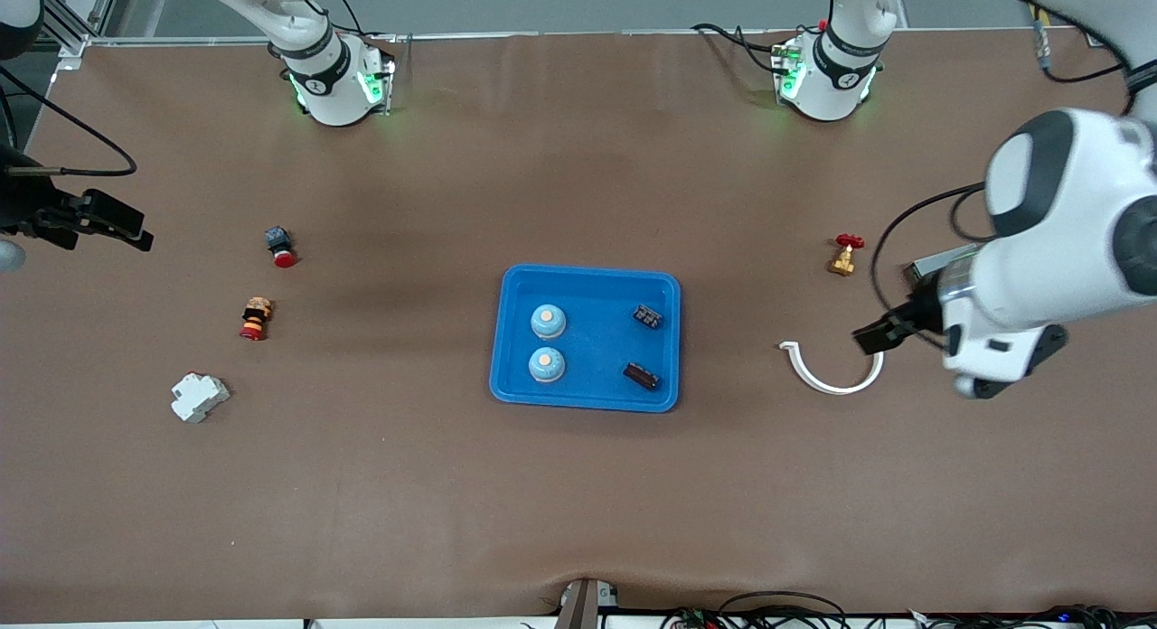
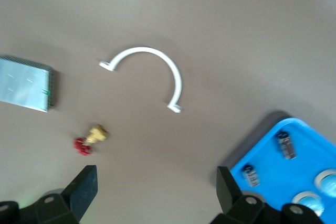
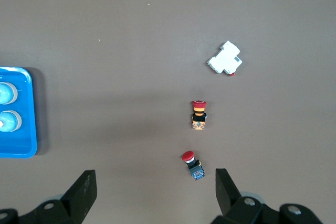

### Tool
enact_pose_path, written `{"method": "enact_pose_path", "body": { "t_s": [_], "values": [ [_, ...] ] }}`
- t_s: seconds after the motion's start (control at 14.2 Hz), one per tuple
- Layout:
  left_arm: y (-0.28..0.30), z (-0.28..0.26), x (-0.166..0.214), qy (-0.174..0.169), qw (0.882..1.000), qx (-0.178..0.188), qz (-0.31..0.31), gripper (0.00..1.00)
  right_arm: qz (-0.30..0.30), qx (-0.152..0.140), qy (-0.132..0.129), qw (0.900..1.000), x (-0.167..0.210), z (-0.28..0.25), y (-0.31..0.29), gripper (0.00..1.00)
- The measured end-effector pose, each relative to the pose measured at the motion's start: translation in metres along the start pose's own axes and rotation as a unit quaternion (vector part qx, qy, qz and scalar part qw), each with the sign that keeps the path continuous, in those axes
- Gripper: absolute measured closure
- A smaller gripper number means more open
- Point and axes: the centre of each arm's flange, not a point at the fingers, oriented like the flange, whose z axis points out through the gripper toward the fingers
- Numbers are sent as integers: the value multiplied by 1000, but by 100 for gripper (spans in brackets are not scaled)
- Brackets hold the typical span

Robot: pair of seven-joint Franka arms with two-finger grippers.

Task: Place electrolytic capacitor and blue bell in tray

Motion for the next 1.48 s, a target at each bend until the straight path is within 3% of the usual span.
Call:
{"method": "enact_pose_path", "body": {
  "t_s": [0.49, 0.85, 1.27, 1.48],
  "values": [
    [-127, -20, 1, -5, 992, -1, 124, 0, 0, 4, 0, 1000, 0, -1, -1, 0],
    [-142, -48, -18, 25, 981, -3, 191, 0, 0, 12, 2, 1000, 0, -1, -3, 0],
    [-135, -112, -45, 87, 973, -14, 215, 0, 2, 12, 2, 1000, 0, -1, -1, 0],
    [-129, -121, -47, 96, 971, -16, 219, 0, 3, 12, 2, 1000, 0, -1, 0, 0]
  ]
}}
